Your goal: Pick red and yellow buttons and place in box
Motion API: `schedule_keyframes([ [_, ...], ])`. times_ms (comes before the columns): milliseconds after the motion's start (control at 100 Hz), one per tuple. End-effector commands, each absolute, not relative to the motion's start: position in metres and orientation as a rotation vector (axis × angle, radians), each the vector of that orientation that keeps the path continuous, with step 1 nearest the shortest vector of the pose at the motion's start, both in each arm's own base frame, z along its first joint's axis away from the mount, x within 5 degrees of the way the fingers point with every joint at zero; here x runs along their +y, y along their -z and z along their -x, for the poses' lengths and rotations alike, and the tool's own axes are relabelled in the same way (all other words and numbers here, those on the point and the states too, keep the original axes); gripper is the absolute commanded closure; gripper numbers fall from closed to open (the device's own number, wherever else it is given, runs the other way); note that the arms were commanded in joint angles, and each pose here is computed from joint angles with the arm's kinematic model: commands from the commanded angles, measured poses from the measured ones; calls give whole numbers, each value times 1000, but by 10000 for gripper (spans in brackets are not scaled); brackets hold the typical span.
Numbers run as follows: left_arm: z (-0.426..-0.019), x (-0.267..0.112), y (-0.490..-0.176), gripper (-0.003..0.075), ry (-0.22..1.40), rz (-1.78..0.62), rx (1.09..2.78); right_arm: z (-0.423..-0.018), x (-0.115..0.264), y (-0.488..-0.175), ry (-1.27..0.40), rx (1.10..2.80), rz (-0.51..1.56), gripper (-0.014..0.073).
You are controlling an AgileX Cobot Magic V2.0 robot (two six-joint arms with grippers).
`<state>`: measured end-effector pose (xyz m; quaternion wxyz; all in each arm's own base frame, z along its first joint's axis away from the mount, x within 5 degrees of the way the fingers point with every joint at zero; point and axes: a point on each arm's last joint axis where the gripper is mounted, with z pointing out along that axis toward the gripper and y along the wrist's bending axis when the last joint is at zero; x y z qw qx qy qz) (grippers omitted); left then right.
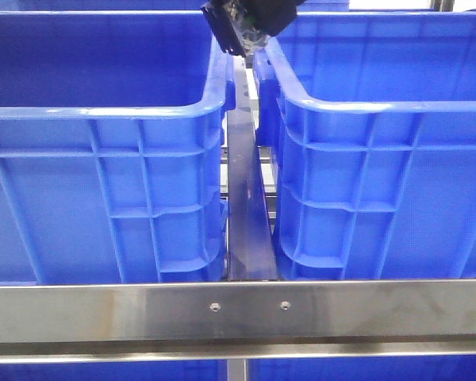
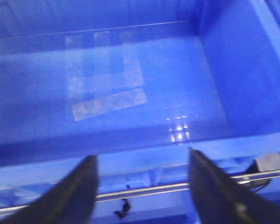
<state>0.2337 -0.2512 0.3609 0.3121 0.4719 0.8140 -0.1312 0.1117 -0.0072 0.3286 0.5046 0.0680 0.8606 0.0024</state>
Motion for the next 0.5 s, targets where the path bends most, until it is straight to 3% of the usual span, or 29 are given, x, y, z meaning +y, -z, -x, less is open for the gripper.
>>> schedule_keyframes([
  [0,-228,-250,-388,627,400,-1184,2037,-123,-6,-350,-48,1998,-171,65],
  [170,-228,-250,-388,627,400,-1184,2037,-135,5,-363,-211,2006,-203,71],
  [490,-228,-250,-388,627,400,-1184,2037,-164,51,-373,-730,2082,-108,71],
])
